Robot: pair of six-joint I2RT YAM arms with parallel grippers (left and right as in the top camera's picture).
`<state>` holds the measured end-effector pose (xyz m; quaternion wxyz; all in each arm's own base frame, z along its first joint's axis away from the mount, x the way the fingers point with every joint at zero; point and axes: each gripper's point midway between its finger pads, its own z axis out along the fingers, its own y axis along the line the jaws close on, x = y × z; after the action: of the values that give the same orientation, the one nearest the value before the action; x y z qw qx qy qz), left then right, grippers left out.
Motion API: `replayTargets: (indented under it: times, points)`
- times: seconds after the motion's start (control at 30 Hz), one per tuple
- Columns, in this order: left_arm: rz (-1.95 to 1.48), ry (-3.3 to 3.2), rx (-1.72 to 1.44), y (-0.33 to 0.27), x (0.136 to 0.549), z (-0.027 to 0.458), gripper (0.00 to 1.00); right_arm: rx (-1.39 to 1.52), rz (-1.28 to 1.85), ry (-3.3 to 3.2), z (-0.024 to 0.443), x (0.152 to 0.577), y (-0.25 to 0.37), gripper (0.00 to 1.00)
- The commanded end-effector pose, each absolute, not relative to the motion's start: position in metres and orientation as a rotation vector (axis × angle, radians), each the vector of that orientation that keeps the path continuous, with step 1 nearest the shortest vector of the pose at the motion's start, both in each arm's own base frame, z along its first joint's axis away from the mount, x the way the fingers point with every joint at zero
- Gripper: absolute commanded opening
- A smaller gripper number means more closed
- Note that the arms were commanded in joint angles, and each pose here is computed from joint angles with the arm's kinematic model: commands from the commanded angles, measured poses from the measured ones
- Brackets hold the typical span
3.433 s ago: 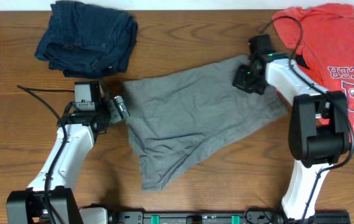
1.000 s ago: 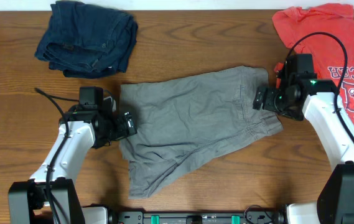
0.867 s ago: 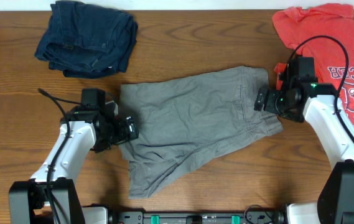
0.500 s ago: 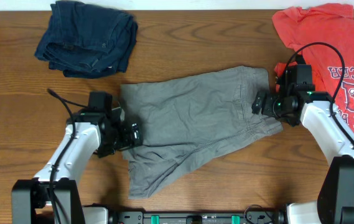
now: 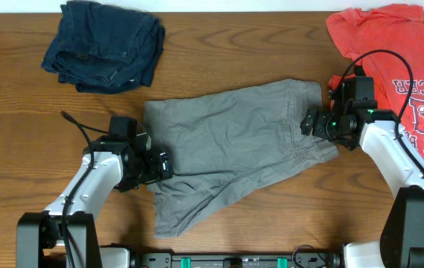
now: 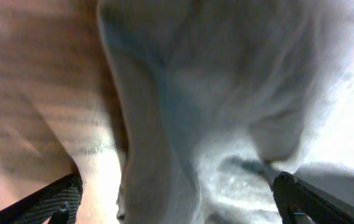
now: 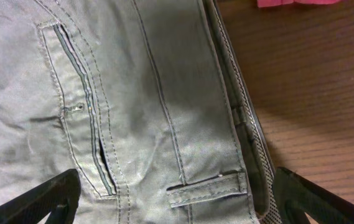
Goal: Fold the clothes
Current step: 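Pull the shorts' left and right edges apart with both grippers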
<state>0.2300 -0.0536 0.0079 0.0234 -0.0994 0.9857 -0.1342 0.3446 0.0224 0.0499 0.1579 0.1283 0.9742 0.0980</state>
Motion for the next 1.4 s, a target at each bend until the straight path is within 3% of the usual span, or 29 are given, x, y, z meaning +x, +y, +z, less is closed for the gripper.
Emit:
replayTargets:
  times: [0.0, 0.3, 0.47, 0.97, 1.37]
  points:
    - [-0.391, 3.005, -0.314, -0.05, 0.249, 0.021, 0.98, 0.363, 0.284, 2.786, 0.049, 0.345, 0.02, 0.96]
    - [-0.416, 2.923, -0.257, -0.054, 0.27, 0.062, 0.96, 0.365, 0.284, 2.792, 0.048, 0.343, 0.02, 0.94]
    - [-0.705, 2.888, 0.01, -0.088, 0.268, 0.067, 0.95, 0.362, 0.284, 2.792, 0.048, 0.343, 0.02, 0.94]
    - [-0.766, 3.101, -0.051, -0.09, 0.252, 0.006, 0.92, 0.393, 0.214, 2.809, 0.037, 0.34, 0.012, 0.91]
    - [-0.705, 3.141, -0.062, -0.083, 0.249, -0.005, 0.9, 0.418, 0.233, 2.935, -0.032, 0.34, 0.016, 0.82]
